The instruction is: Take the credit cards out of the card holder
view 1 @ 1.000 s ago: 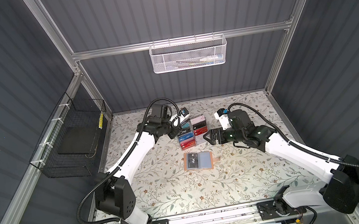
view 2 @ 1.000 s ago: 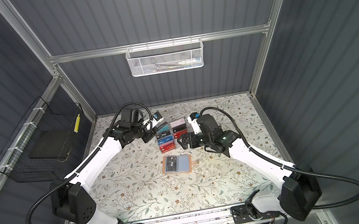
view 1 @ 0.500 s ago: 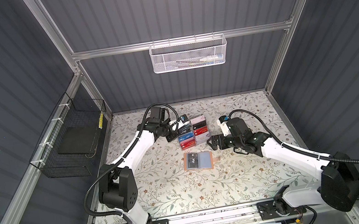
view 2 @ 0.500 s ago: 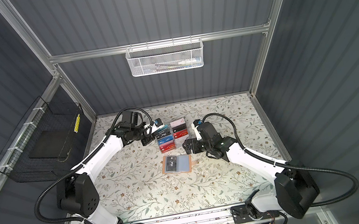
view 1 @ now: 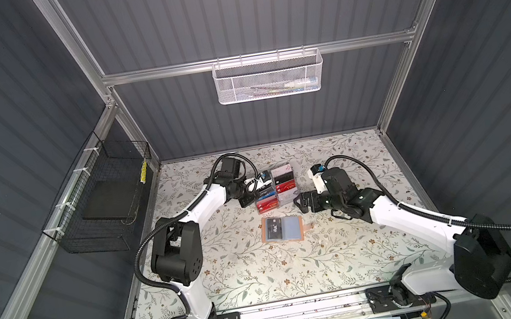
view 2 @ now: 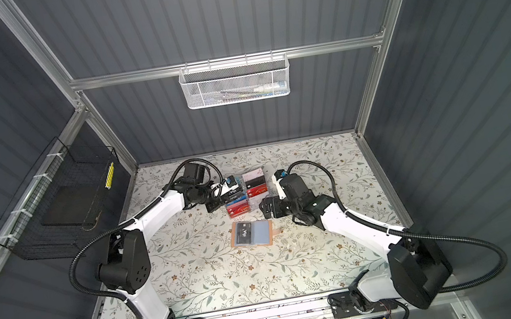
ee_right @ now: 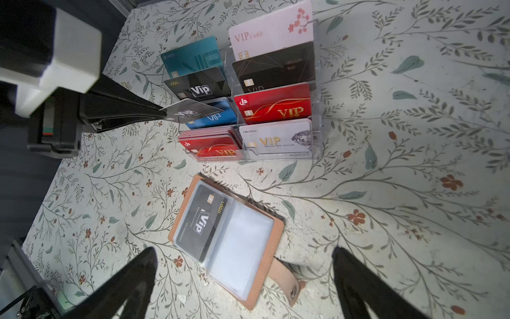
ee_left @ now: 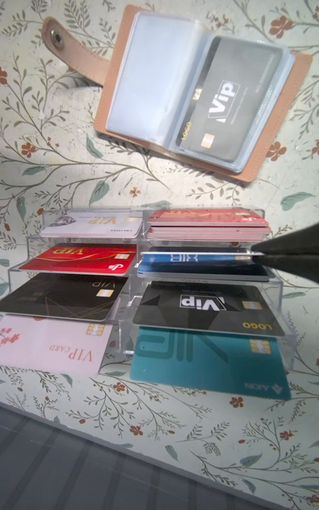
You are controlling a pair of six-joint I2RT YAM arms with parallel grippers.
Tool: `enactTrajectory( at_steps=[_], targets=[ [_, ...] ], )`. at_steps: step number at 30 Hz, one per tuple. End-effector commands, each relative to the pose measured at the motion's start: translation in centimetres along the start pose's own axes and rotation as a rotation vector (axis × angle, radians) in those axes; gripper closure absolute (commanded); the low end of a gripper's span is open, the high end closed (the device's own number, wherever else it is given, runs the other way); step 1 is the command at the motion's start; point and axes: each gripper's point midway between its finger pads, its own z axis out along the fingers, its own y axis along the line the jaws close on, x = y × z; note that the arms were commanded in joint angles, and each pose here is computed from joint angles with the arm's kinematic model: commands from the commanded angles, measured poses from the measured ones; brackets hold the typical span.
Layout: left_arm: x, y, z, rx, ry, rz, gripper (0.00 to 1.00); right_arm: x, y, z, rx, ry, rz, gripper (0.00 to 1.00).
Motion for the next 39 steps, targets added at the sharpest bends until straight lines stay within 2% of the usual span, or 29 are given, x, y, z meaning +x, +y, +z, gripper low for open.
enactTrajectory(
  at_steps=[1, 4, 12, 16, 33, 39],
  targets=[
    [-1.5, 1.5, -1.2, -0.054, -0.040, 0.039, 1.00, 0.1, 0.3, 0.5, -0.013, 0.016, -0.014, 0.01],
    [-1.5, 1.1, -1.1, -0.035, -0.037, 0.034, 1.00, 0.3, 0.2, 0.8, -0.011, 0.032, -0.012, 0.01],
    [-3.9, 2.7, -3.2, -0.084, -0.080, 0.050, 1.00, 0.1, 0.3, 0.4, -0.014, 0.019, -0.015, 0.01],
    [-2.5, 3.0, -2.2, -0.072, -0.004, 0.048, 1.00, 0.0, 0.4, 0.3, -0.017, 0.015, -0.017, 0.01],
    [-1.4, 3.2, -1.0, -0.077, 0.040, 0.063, 1.00, -0.2, 0.6, -0.2, -0.025, 0.002, -0.017, 0.01],
    [-0.4, 3.6, -0.1, -0.096, 0.091, 0.074, 1.00, -0.2, 0.6, -0.2, -0.029, 0.003, -0.015, 0.01]
  ],
)
